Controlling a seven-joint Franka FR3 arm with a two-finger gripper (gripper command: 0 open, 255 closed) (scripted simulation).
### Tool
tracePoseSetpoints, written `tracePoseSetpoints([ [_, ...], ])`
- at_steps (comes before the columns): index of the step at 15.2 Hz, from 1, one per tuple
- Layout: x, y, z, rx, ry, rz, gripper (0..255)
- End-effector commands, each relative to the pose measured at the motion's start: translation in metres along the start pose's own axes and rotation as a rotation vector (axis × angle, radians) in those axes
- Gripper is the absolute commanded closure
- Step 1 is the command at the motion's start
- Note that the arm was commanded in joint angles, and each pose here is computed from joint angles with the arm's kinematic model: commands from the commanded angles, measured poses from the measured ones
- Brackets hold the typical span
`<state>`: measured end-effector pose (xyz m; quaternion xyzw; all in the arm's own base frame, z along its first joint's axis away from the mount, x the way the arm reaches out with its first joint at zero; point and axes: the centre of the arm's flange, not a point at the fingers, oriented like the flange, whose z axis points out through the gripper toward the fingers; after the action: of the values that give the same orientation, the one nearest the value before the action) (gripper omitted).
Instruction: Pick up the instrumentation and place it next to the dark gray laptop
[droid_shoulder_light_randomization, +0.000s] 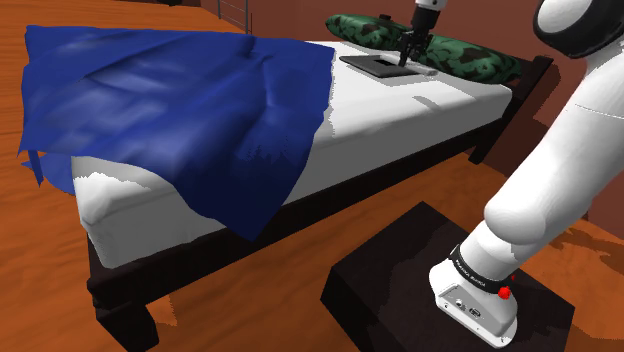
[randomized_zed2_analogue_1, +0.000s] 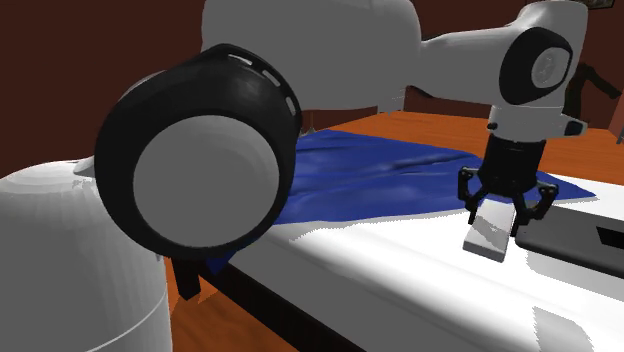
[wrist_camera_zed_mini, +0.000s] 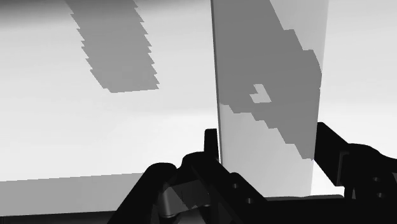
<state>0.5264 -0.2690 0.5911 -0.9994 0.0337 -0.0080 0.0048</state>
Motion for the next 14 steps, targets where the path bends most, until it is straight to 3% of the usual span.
tracePoseSetpoints([
  [1,0.001,0.026,-0.002,-0.001,0.001,-0.002,255],
  [3,0.004,0.052,-0.002,-0.001,0.001,-0.002,255],
  [14,0.003,0.053,0.056,-0.001,0.001,-0.002,255],
])
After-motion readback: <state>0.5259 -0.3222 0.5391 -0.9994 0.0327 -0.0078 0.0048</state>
